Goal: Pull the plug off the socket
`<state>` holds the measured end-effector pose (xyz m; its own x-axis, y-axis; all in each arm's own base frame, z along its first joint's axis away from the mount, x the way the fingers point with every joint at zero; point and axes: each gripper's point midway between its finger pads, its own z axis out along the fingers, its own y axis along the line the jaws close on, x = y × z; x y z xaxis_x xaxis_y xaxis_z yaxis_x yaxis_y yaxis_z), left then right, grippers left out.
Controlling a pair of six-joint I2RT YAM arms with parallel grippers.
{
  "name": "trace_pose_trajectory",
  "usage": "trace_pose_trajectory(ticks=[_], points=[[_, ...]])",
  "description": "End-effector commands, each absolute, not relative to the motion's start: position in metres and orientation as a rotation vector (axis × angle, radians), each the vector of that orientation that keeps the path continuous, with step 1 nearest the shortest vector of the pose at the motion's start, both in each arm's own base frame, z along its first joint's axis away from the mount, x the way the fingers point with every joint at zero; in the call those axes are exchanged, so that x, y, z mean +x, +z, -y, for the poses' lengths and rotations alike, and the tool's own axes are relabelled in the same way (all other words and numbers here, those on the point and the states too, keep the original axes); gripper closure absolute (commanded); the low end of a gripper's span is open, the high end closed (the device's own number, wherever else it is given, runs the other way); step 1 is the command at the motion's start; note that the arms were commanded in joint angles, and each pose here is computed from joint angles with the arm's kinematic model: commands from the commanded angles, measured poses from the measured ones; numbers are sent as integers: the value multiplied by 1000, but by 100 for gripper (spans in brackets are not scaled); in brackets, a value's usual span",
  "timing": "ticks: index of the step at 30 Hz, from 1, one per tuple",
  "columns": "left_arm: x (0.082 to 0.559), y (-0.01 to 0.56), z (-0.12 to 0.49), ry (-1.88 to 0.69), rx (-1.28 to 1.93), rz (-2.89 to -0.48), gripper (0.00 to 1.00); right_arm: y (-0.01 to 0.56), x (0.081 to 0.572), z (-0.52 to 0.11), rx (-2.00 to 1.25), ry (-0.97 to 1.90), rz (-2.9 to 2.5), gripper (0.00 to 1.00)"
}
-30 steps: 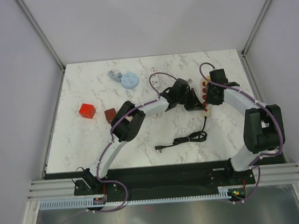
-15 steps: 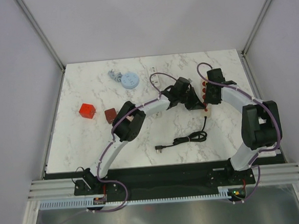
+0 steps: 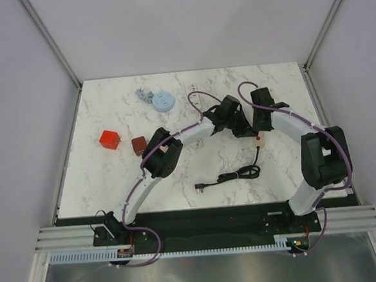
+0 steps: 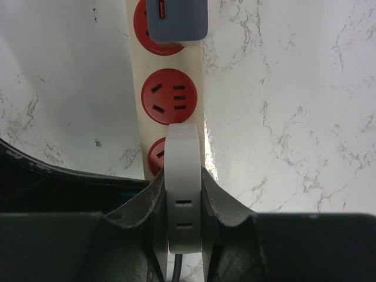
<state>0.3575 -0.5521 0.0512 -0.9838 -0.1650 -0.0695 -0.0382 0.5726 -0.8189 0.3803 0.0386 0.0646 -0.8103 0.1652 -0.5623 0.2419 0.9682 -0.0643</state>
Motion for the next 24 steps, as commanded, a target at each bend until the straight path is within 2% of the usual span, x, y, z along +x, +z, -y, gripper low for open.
trace_pose_trajectory(ticks=[1, 5, 9, 16, 19, 20, 22, 23, 24], points=[[352, -4, 534, -1148, -319, -2800, 98, 113, 407, -47, 282, -145, -2369, 100], [355, -4, 532, -1118, -338, -2805, 98, 124, 405, -44, 320, -128, -2337, 100], [355, -4, 533, -1098, -333, -2808, 98, 133, 405, -41, 422, 63, -2331, 100], [355, 2, 538, -1100, -284, -2795, 98, 126, 401, -36, 450, 81, -2364, 100], [351, 16, 551, -1238, -109, -2736, 98, 115, 395, -28, 448, 23, -2386, 100], [352, 38, 553, -1284, -19, -2672, 98, 115, 394, -27, 442, 16, -2388, 100], [353, 40, 541, -1250, 33, -2613, 98, 115, 392, -24, 444, 20, -2382, 100], [356, 48, 536, -1243, 83, -2568, 92, 115, 391, -28, 439, 51, -2383, 100], [361, 65, 522, -1223, 87, -2521, 82, 115, 391, -32, 433, 95, -2386, 100]])
